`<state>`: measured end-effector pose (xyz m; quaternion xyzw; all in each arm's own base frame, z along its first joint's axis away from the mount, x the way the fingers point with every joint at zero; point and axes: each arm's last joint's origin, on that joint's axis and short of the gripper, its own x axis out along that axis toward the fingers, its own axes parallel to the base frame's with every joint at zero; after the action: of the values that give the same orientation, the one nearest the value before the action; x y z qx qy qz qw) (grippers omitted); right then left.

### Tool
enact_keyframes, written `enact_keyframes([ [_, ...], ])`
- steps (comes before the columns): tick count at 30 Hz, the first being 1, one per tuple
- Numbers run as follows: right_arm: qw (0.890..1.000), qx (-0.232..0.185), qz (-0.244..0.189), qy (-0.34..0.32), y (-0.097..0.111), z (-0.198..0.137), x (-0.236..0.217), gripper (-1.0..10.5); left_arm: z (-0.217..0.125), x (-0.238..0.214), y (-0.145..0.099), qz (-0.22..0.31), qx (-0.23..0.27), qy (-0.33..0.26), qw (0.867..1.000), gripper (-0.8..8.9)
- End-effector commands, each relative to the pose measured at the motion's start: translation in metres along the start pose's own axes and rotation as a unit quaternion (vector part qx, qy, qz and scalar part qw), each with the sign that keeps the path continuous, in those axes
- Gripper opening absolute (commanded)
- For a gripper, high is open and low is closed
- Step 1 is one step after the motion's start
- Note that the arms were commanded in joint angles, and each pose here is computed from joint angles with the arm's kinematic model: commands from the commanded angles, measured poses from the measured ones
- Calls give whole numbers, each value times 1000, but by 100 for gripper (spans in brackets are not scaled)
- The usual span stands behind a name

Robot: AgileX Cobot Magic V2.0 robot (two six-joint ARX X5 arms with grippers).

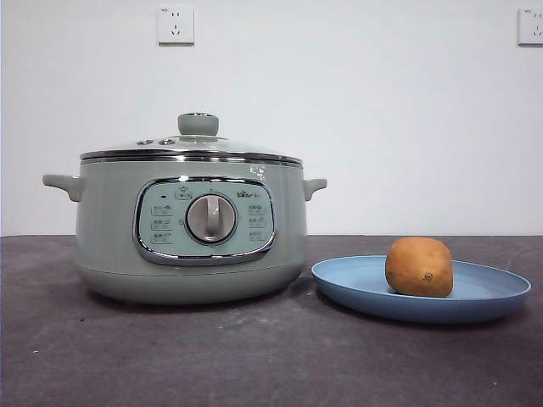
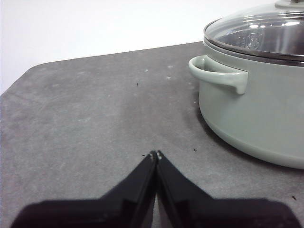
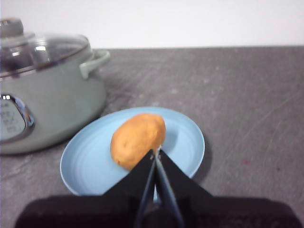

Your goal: Take the potato out from the steamer,put the potato on the plate,close the lid

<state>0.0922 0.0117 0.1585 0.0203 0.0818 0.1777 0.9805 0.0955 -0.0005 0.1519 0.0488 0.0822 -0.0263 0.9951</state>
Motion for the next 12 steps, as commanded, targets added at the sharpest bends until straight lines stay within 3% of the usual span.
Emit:
enact_keyframes([
  [1,1000,11,-4,12,-1,-7,1,0,-5,1,0,1,-4,6,1000,-4],
  [12,999,42,-3,11,-1,-6,1,0,-5,1,0,1,-4,6,1000,-4],
])
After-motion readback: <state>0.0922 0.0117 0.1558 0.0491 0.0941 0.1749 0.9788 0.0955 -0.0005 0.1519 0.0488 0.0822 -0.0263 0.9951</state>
